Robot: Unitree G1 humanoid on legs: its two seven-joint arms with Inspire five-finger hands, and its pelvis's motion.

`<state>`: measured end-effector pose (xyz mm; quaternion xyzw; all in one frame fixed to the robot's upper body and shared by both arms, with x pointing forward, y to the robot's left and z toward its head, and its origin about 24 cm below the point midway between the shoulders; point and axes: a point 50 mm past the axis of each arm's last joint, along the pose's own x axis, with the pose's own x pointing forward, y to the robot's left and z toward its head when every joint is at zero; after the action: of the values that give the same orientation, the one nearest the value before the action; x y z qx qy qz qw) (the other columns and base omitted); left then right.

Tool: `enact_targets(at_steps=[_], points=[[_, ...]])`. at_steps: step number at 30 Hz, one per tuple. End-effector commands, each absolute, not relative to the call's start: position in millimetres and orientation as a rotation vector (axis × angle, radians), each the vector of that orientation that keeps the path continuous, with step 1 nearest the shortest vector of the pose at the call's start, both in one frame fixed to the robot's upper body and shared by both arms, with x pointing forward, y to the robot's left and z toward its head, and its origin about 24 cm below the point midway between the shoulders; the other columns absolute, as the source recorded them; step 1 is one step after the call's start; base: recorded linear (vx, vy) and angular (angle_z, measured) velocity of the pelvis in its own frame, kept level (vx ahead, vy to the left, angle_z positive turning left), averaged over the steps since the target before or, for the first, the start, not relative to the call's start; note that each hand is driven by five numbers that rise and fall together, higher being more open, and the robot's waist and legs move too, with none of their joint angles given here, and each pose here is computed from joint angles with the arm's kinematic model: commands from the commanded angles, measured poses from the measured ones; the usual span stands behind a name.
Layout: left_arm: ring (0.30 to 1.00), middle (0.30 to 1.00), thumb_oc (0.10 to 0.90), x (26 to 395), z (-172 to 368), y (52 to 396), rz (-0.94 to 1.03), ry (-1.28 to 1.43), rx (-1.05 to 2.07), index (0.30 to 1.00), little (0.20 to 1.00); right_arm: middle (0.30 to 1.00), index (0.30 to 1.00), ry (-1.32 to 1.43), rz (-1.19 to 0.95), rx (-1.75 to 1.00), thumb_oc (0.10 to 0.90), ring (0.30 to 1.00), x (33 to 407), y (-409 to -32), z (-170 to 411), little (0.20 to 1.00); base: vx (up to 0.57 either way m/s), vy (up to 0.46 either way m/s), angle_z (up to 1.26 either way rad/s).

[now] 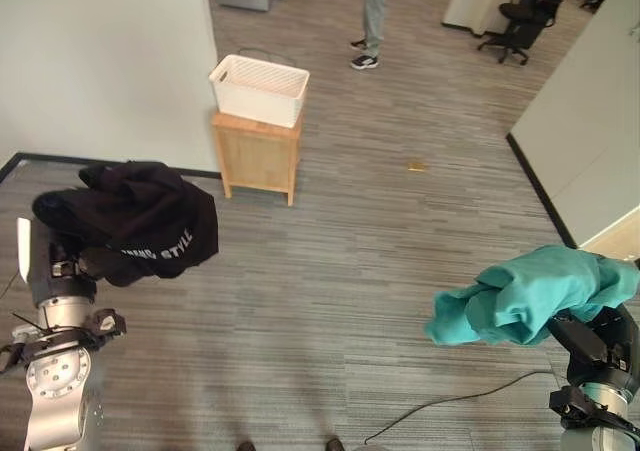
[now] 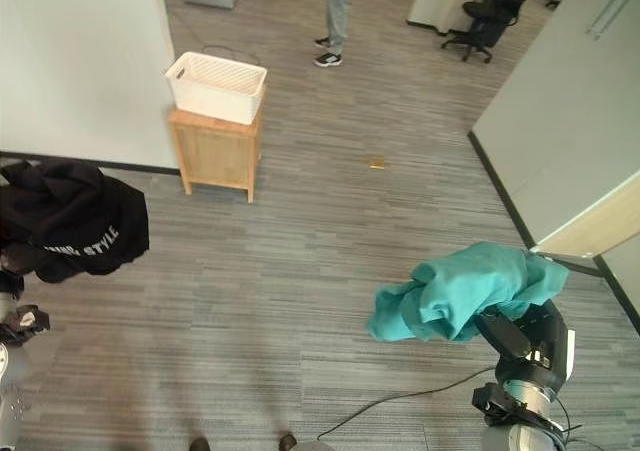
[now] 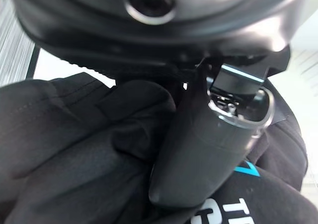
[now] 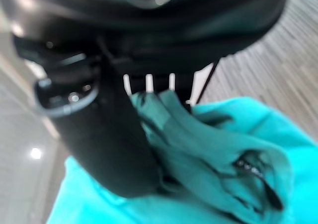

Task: Pick up bed clothes into laundry basket.

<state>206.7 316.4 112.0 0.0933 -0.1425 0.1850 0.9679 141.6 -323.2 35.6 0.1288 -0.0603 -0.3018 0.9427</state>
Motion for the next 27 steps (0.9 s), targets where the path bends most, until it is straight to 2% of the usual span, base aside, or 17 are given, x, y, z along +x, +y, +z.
enact_targets(at_steps=[1, 9, 10, 13, 17, 21, 24, 27], points=[[0.3, 0.3, 0.4, 208, 171, 311, 0.345, -0.598, 0.252, 0.3, 0.3, 0.3, 0.3, -0.406, -0.579, 0.202, 0.4, 0.3, 153, -337, 87, 0.3, -0.07, 0.079, -0.03], [0.3, 0.3, 0.4, 225, 184, 308, 0.347, -0.651, 0.252, 0.3, 0.3, 0.3, 0.3, -0.404, -0.584, 0.162, 0.4, 0.3, 157, -335, 90, 0.3, -0.06, 0.045, 0.1], [0.3, 0.3, 0.4, 248, 168, 302, 0.213, -0.501, 0.267, 0.3, 0.3, 0.3, 0.3, -0.431, -0.373, 0.362, 0.4, 0.3, 189, -303, 88, 0.3, -0.03, 0.097, 0.26], [0.3, 0.3, 0.4, 249, 170, 300, 0.207, -0.51, 0.263, 0.3, 0.3, 0.3, 0.3, -0.429, -0.389, 0.352, 0.4, 0.3, 186, -305, 88, 0.3, -0.04, 0.103, -0.07], [0.3, 0.3, 0.4, 268, 176, 289, 0.178, -0.527, 0.268, 0.3, 0.3, 0.3, 0.3, -0.451, -0.458, 0.334, 0.4, 0.3, 177, -314, 88, 0.3, -0.03, 0.255, 0.52], [0.3, 0.3, 0.4, 284, 199, 280, 0.116, -0.577, 0.326, 0.3, 0.3, 0.3, 0.3, -0.485, -0.447, 0.264, 0.4, 0.3, 186, -324, 105, 0.3, -0.02, 0.162, 0.27], [0.3, 0.3, 0.4, 300, 221, 268, 0.051, -0.611, 0.376, 0.3, 0.3, 0.3, 0.3, -0.552, -0.319, 0.173, 0.4, 0.3, 224, -316, 140, 0.3, 0.01, 0.171, -0.06], [0.3, 0.3, 0.4, 310, 235, 258, 0.013, -0.638, 0.386, 0.3, 0.3, 0.3, 0.3, -0.592, -0.252, 0.16, 0.4, 0.3, 241, -304, 157, 0.3, 0.01, 0.148, -0.1]])
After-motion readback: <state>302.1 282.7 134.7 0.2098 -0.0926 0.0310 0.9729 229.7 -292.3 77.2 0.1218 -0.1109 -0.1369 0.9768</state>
